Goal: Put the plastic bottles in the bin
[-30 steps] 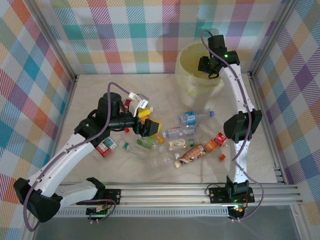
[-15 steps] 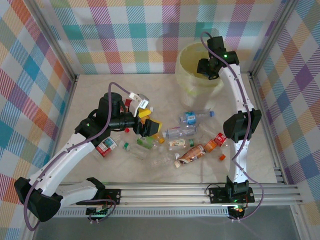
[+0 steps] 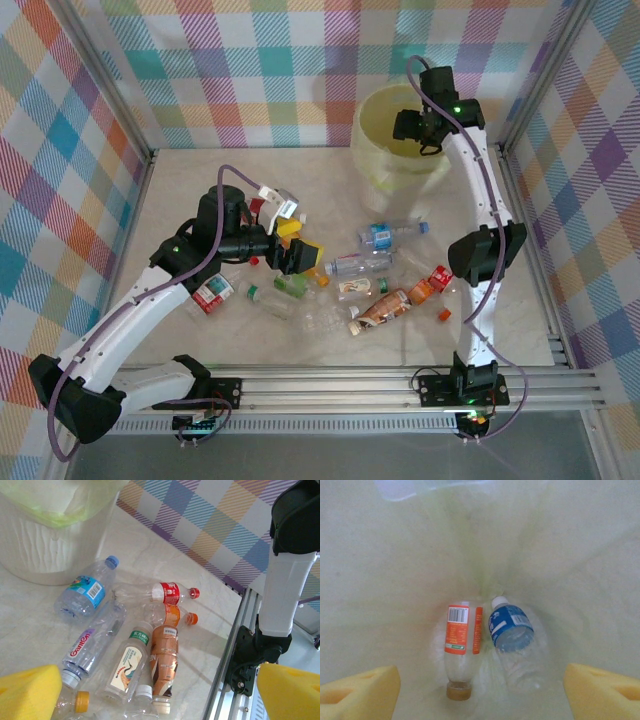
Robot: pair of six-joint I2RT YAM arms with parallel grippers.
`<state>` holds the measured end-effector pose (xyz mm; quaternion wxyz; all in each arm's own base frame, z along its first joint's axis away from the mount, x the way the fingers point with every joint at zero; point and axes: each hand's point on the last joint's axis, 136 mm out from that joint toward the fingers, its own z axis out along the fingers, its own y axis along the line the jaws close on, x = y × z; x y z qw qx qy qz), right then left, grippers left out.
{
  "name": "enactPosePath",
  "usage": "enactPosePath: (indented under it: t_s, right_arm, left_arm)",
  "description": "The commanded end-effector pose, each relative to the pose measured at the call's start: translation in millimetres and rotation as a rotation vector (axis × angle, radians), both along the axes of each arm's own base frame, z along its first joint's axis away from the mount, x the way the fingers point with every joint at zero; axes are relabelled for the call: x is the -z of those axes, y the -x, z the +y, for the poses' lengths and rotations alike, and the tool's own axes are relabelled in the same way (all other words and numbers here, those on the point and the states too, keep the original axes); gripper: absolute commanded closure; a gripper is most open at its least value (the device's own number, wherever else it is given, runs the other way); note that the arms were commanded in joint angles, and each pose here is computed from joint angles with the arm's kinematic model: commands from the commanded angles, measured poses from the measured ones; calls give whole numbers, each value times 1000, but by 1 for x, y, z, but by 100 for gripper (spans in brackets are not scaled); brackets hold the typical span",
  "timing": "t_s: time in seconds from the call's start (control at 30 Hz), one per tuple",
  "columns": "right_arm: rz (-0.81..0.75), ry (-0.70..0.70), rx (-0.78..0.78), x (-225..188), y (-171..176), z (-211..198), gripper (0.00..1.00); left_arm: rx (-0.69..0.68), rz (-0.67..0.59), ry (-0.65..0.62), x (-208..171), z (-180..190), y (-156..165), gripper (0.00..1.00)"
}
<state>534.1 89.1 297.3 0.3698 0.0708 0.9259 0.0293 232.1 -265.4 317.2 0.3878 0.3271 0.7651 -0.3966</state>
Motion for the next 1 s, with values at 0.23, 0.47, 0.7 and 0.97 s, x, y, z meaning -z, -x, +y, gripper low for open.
enactPosePath:
  t_s: [0.23, 0.47, 0.7, 0.97]
  right_arm:
    - [-191, -20, -92, -90, 33, 6, 16]
    - [-209, -47, -136, -108, 70, 17, 17]
    - [-163, -87, -131, -99, 124, 22, 17]
    - [-24, -197, -44, -37, 204, 13, 19]
  left_arm:
    - [25, -35, 22, -15, -2, 6, 0]
    - [46, -36, 36, -20, -3, 11, 0]
    - [121, -35, 28, -24, -4, 25, 0]
    - [196, -29, -39, -19, 0, 39, 0]
